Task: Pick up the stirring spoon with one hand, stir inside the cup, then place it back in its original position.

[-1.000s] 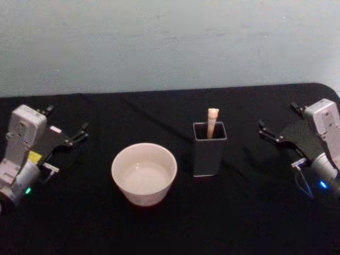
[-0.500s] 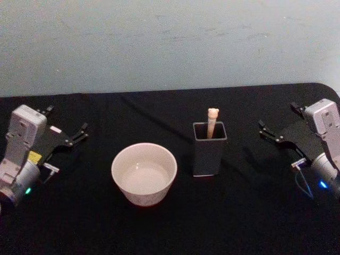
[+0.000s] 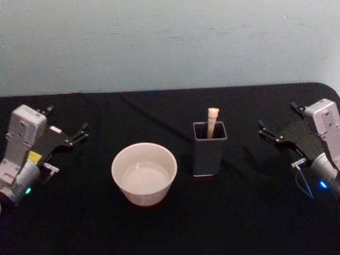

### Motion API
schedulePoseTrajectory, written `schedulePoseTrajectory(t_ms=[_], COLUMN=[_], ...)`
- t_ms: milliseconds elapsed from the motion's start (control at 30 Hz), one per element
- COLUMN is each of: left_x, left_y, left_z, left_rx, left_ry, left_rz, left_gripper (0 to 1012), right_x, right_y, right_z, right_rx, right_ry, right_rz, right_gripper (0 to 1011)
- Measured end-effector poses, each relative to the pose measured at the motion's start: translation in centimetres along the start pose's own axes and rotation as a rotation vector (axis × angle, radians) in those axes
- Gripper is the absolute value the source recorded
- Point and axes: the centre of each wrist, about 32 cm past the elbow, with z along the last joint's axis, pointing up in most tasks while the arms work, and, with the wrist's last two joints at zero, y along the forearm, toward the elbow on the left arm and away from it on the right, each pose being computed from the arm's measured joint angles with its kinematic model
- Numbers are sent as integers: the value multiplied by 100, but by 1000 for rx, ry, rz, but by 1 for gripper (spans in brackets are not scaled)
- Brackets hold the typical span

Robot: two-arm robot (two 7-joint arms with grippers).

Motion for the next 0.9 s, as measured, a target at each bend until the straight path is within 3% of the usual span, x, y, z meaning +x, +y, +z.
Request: schedulePoseTrajectory(t_ms=[567, 900], left_x=[0, 0], left_y=[0, 0], left_z=[0, 0], left_rx=[0, 0], left_ry=[0, 0], left_rz=[0, 0], left_gripper=[1001, 1001], right_x=[7, 63], right_y=[1, -27], right_z=[3, 95], right_rx=[2, 52], right_ry=[2, 66], right_rz=[1, 64], right_gripper=[1000, 1000])
